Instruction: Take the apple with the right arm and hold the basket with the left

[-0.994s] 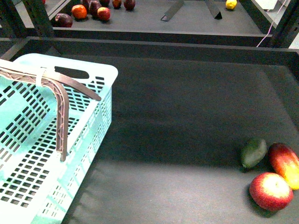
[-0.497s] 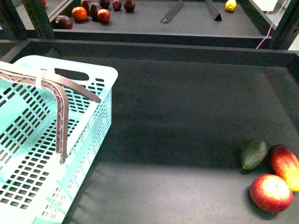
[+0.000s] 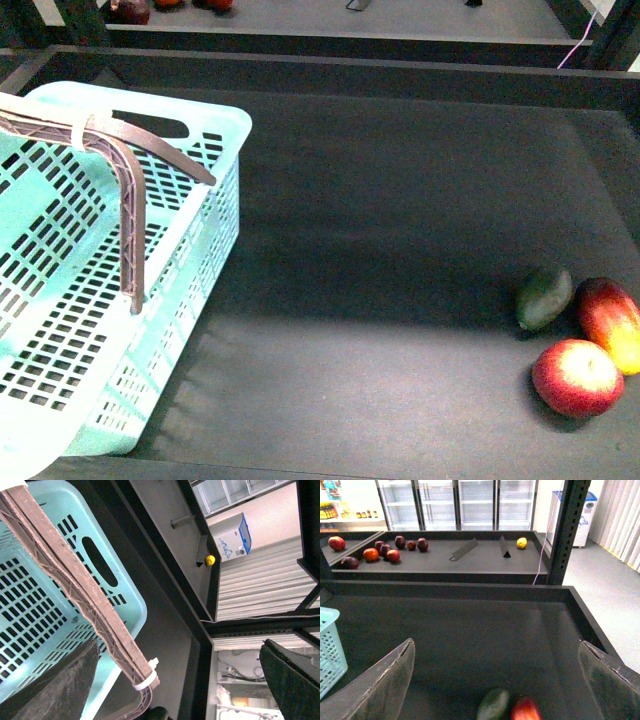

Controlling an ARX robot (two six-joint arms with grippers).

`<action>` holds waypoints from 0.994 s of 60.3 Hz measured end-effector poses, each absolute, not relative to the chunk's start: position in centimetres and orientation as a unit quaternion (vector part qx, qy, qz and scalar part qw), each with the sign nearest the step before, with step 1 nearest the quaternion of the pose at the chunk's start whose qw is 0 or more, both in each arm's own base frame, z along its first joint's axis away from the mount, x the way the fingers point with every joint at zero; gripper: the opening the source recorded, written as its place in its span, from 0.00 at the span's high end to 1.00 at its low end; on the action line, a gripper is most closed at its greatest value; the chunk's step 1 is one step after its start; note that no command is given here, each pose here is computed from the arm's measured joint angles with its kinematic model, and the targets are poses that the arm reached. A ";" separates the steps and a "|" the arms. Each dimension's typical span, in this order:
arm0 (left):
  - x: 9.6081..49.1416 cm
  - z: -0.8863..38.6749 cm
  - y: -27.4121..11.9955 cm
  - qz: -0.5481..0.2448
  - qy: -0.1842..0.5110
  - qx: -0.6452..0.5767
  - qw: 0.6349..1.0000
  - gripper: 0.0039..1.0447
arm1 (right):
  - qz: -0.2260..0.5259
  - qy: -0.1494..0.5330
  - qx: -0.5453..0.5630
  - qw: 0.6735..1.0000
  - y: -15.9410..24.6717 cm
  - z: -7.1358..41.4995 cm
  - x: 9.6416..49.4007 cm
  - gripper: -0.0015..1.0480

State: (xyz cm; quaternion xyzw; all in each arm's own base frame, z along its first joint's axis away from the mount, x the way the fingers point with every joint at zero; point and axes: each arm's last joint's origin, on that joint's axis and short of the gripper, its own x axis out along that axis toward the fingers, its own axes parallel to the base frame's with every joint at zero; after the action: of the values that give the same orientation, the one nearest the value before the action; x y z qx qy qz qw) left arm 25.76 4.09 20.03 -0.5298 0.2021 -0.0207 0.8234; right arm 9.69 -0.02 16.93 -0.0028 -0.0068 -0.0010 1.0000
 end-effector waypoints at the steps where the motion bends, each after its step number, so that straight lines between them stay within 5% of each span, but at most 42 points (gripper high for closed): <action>1: 26.1 19.9 4.1 -0.016 0.205 -0.536 0.819 0.07 | -0.001 -0.007 -0.003 1.000 0.0 16.9 9.7 0.08; 12: 28.9 17.1 4.0 0.033 0.243 -0.577 0.779 0.07 | -0.001 -0.007 -0.002 1.000 0.0 16.9 9.7 0.08; 34: 32.6 13.4 3.0 0.085 0.279 -0.568 0.770 0.07 | -0.001 -0.007 -0.002 1.000 0.0 16.9 9.7 0.08; 60: 34.3 13.2 2.6 0.094 0.287 -0.562 0.770 0.74 | -0.001 -0.007 -0.002 1.000 0.0 16.9 9.7 0.08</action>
State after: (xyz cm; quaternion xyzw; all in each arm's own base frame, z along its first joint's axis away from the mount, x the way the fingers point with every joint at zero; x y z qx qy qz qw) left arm 34.27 2.59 13.25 -0.5620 0.2869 0.0941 0.7701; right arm 9.69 -0.02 16.93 -0.0018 -0.0068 -0.0010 1.0000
